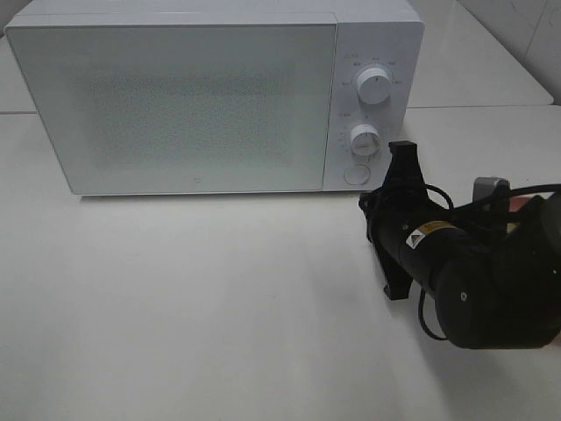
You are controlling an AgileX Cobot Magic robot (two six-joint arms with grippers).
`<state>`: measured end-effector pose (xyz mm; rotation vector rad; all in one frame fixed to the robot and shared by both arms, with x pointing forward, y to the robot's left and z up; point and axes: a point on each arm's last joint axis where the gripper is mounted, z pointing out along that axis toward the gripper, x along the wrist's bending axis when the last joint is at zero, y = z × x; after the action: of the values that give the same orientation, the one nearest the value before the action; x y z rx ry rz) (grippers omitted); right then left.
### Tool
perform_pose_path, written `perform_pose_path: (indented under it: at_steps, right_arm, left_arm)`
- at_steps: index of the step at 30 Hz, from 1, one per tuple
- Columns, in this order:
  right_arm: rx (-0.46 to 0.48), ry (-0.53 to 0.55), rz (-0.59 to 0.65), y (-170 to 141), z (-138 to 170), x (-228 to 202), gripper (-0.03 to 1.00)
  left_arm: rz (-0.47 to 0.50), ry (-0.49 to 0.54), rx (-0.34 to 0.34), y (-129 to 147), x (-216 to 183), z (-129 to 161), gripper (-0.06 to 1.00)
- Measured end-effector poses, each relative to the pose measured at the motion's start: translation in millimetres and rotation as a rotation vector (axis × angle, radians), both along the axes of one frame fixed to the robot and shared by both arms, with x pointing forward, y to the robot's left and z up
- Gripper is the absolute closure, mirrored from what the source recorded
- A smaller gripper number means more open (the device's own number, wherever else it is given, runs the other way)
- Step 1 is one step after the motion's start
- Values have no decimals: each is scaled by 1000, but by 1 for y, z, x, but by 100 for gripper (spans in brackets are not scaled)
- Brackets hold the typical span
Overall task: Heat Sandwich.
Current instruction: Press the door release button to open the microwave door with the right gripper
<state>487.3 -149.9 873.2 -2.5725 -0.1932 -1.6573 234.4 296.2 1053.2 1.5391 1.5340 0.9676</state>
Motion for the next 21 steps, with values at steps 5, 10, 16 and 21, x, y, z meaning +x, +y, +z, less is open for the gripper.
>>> perform_pose_path:
  at_steps: [5,10,16,21]
  right_arm:
    - [3,12,-11,-2,-3,13,96]
    - [3,23,-5,1,-8,21,96]
    - [17,28,-12,7,-13,36,96]
    - [23,35,-33,5,-16,47,96]
  left_arm:
    - [0,0,0,0,0,0,-4]
    - [0,0,0,0,0,0,-4]
    - [0,0,0,0,0,0,-4]
    - [0,0,0,0,0,0,-4]
